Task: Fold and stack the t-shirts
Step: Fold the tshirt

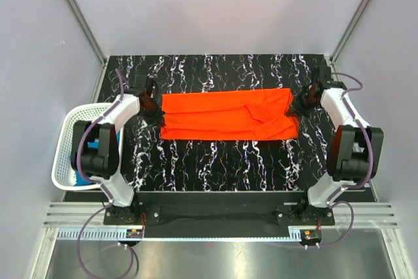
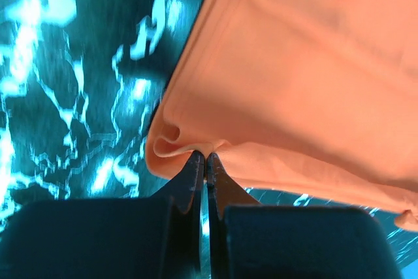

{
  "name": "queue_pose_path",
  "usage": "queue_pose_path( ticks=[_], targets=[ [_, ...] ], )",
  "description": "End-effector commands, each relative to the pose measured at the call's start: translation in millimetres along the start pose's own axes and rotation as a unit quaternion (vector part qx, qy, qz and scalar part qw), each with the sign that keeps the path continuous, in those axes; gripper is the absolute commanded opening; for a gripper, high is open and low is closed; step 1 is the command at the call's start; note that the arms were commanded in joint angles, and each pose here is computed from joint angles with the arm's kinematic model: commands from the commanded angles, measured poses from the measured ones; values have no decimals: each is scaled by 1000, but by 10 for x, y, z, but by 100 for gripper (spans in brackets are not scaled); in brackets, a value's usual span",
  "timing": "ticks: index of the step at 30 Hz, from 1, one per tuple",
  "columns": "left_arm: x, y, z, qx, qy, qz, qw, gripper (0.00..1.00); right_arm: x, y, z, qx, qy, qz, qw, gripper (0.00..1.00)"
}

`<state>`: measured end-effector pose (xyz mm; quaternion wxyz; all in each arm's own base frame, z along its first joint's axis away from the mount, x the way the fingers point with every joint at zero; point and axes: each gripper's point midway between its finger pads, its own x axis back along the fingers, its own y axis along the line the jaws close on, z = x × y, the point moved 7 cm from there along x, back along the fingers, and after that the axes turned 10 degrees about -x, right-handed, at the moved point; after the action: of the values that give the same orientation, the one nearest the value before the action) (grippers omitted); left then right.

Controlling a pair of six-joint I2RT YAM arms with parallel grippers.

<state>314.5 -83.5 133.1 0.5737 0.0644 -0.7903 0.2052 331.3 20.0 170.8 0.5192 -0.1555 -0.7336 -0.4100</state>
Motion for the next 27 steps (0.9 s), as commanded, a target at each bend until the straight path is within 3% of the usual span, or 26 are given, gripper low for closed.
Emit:
queue_pose_path(
  ticks=[1,27],
  targets=[
    [31,-84,-271,2,-16,26,1000,0,92,286,-160,21,-8,-50,998,0],
    [-321,-94,-661,10,11,33,999,0,-217,676,-584,23,5,-67,997,0]
  ],
)
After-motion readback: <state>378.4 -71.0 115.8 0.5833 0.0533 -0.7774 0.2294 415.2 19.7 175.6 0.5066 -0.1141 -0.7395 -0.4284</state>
